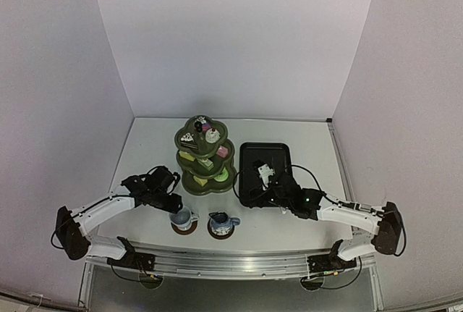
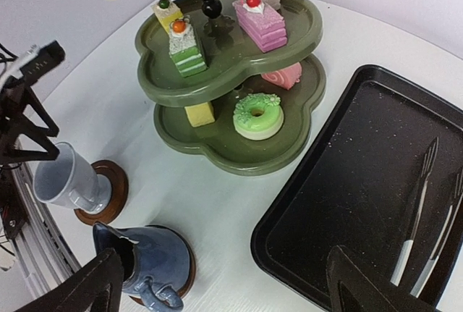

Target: Serve the afternoon tea

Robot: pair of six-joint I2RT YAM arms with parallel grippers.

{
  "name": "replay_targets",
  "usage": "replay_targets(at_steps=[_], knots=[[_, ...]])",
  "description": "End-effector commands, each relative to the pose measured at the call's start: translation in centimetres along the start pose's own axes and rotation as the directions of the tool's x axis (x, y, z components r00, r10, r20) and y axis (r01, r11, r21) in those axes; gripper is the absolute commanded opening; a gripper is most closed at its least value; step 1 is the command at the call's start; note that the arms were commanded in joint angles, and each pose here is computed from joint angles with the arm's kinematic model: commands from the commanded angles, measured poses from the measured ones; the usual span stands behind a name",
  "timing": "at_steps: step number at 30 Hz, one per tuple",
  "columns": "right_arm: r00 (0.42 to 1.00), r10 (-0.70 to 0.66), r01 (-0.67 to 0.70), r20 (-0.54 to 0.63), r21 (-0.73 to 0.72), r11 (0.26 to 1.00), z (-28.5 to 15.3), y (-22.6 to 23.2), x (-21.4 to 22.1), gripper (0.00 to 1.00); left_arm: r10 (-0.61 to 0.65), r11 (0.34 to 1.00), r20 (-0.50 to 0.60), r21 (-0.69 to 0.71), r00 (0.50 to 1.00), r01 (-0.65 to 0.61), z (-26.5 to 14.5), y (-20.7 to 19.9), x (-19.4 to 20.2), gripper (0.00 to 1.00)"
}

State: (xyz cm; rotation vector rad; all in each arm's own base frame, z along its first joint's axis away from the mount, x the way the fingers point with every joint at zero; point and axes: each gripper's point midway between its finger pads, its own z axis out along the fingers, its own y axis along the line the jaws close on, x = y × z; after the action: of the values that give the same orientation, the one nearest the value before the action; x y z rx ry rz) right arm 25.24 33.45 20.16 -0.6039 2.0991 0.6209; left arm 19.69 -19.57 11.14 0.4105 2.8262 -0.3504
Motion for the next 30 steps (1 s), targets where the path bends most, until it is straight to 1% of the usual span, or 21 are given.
replay_targets(at_steps=[1,3,6,7,10,11,13,14,15,16,17,18,19,21,22,23,24,25,26,27,30], knots=[[0.998,0.050,-0.053,0.024,0.120,0.991,0.5,-2.5,-2.3,0.96,0.125,0.992,0.207,0.003,0.970,-0.128,-4.0,-1.0,-4.3,0.54],[0.997,0.080,-0.082,0.018,0.188,0.979,0.7,-4.8,-2.7,0.96,0.135,0.991,0.271,-0.033,0.953,-0.130,-5.0,0.0,-5.8,0.55],[0.988,0.144,-0.153,0.052,0.288,0.945,0.6,-9.9,-3.9,0.97,0.092,0.996,0.350,-0.047,0.932,-0.080,-6.8,2.7,-8.0,0.55],[0.982,0.176,-0.188,0.068,0.317,0.930,0.4,-11.8,-4.2,0.98,0.072,0.997,0.393,-0.058,0.917,-0.053,-7.7,3.8,-9.0,0.56],[0.948,0.289,-0.318,0.131,0.400,0.860,-1.0,-18.5,-4.5,0.98,-0.004,0.989,0.523,-0.124,0.852,0.081,-10.1,8.7,-11.6,0.58],[0.930,0.331,-0.368,0.161,0.435,0.822,-1.8,-21.4,-4.3,0.98,-0.045,0.979,0.563,-0.139,0.825,0.148,-10.9,10.9,-12.1,0.59],[0.901,0.380,-0.434,0.210,0.461,0.774,-3.5,-25.2,-3.8,0.98,-0.104,0.958,0.641,-0.140,0.761,0.249,-11.9,14.0,-12.8,0.68],[0.885,0.400,-0.466,0.238,0.471,0.749,-4.6,-27.0,-3.4,0.98,-0.124,0.947,0.685,-0.134,0.718,0.291,-12.4,15.4,-13.3,0.75],[0.875,0.408,-0.484,0.260,0.484,0.729,-5.6,-28.6,-2.8,0.98,-0.140,0.934,0.713,-0.134,0.687,0.330,-12.3,16.7,-13.2,0.80],[0.875,0.393,-0.485,0.284,0.498,0.719,-6.6,-29.7,-2.3,0.98,-0.141,0.922,0.754,-0.137,0.642,0.363,-12.3,17.9,-13.4,0.85],[0.879,0.363,-0.476,0.309,0.514,0.714,-7.8,-30.4,-2.1,0.98,-0.129,0.909,0.805,-0.137,0.580,0.393,-12.6,19.0,-13.6,0.89],[0.883,0.331,-0.466,0.334,0.536,0.704,-8.6,-31.0,-1.3,0.98,-0.114,0.896,0.812,-0.165,0.572,0.413,-11.3,20.1,-12.8,0.92],[0.894,0.264,-0.433,0.363,0.540,0.722,-9.6,-30.7,-1.5,0.98,-0.084,0.891,0.849,-0.171,0.522,0.421,-11.5,20.8,-12.7,0.96],[0.895,0.170,-0.385,0.413,0.519,0.763,-10.5,-29.7,-0.7,0.98,-0.030,0.884,0.908,-0.171,0.418,0.435,-11.4,21.9,-12.0,1.00],[0.886,0.124,-0.364,0.447,0.502,0.785,-11.1,-29.1,-0.5,0.98,-0.029,0.875,0.936,-0.146,0.351,0.462,-11.6,22.5,-11.5,1.00],[0.870,0.083,-0.349,0.487,0.487,0.801,-11.7,-28.5,-0.6,0.98,-0.040,0.863,0.958,-0.109,0.283,0.494,-12.0,23.1,-11.0,1.00],[0.871,0.071,-0.336,0.486,0.486,0.807,-11.7,-28.2,1.0,0.98,-0.076,0.844,0.974,-0.050,0.212,0.534,-12.1,23.8,-10.3,1.00],[0.870,0.056,-0.326,0.489,0.487,0.810,-12.0,-27.9,1.8,0.98,-0.103,0.832,0.981,-0.007,0.167,0.555,-12.2,24.4,-9.7,1.00],[0.871,0.047,-0.320,0.489,0.494,0.809,-12.2,-27.8,2.5,0.98,-0.118,0.825,0.980,0.006,0.161,0.564,-11.9,24.9,-9.4,1.00],[0.876,0.044,-0.317,0.481,0.504,0.803,-12.3,-27.8,3.6,0.98,-0.122,0.825,0.974,-0.008,0.191,0.566,-11.3,25.3,-9.1,1.00],[0.863,0.005,-0.317,0.505,0.534,0.784,-13.4,-27.8,4.5,0.98,-0.078,0.851,0.945,-0.103,0.317,0.515,-9.4,25.2,-8.5,1.00]])
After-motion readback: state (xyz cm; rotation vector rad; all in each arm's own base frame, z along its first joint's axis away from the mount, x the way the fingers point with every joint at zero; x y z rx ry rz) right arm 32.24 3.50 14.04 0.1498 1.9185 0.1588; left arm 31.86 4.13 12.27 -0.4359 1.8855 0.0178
